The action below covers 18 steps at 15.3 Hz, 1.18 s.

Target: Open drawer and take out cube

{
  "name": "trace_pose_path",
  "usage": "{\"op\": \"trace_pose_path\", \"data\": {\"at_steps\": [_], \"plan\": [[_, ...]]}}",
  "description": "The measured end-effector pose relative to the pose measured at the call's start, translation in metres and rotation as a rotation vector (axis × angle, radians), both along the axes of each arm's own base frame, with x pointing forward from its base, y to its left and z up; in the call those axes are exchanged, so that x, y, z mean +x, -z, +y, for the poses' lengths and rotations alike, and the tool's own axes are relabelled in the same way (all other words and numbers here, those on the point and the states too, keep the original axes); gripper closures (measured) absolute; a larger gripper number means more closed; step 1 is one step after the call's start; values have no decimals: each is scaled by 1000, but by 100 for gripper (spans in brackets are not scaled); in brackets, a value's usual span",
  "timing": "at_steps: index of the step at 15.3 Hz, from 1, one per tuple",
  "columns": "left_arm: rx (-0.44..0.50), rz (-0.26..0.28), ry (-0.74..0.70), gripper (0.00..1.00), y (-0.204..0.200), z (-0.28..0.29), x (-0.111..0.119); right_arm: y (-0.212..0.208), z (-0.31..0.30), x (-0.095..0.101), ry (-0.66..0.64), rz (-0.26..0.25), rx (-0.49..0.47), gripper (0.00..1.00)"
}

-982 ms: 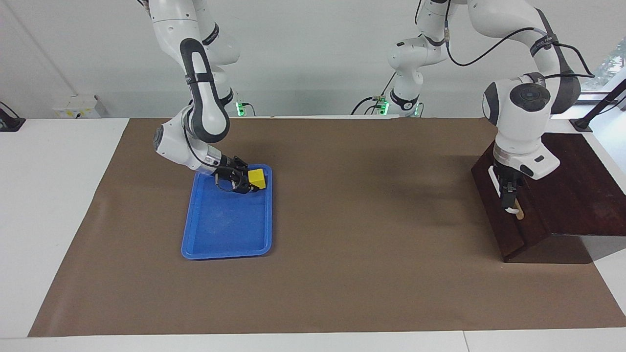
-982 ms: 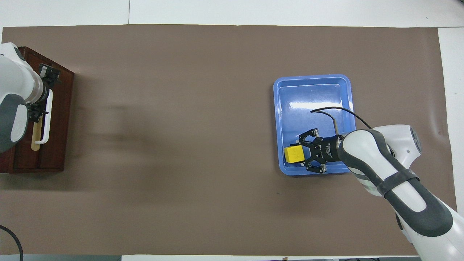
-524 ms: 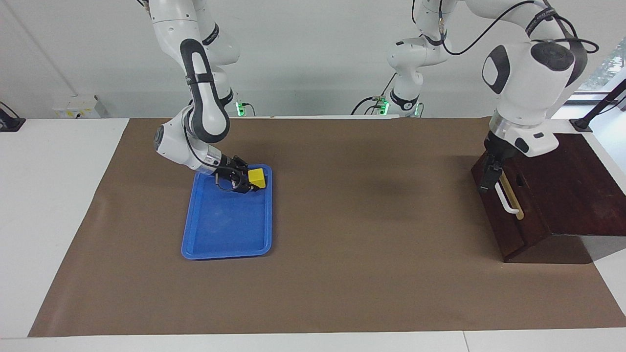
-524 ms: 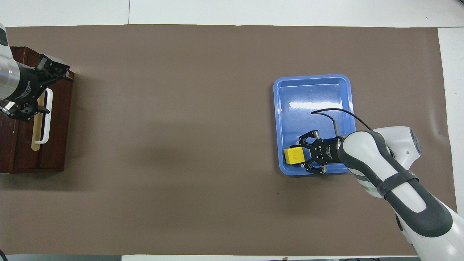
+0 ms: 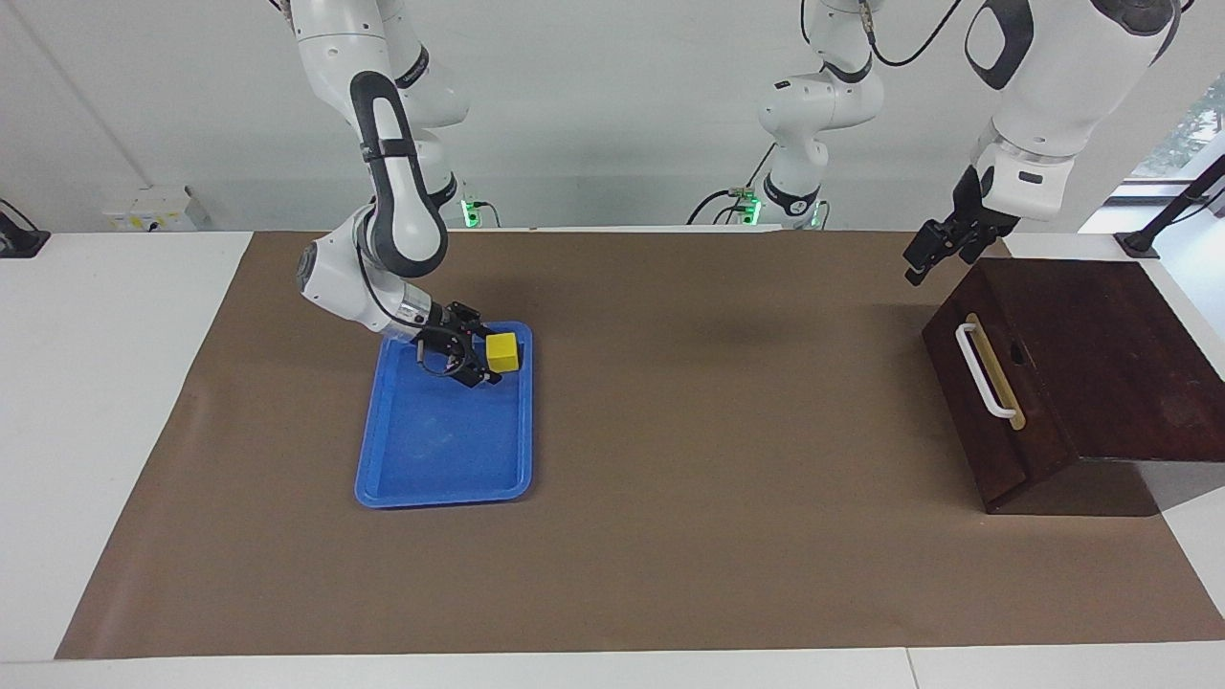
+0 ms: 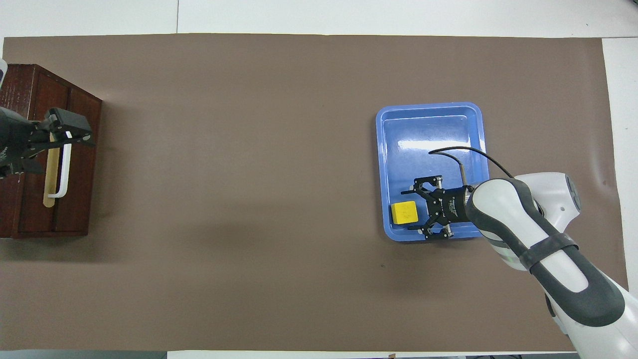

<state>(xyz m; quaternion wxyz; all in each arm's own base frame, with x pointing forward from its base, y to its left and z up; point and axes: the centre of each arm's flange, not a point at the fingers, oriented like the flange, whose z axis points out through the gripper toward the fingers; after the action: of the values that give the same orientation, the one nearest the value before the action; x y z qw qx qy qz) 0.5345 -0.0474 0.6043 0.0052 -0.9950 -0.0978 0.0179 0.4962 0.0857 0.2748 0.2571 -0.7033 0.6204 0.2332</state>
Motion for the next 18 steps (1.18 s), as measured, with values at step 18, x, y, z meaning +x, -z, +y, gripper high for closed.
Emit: {"op": "trace_pose_path", "data": {"at_steps": [18], "plan": [[-56, 40, 173, 0, 11, -26, -6, -289, -94, 63, -1145, -468, -586, 0]]}}
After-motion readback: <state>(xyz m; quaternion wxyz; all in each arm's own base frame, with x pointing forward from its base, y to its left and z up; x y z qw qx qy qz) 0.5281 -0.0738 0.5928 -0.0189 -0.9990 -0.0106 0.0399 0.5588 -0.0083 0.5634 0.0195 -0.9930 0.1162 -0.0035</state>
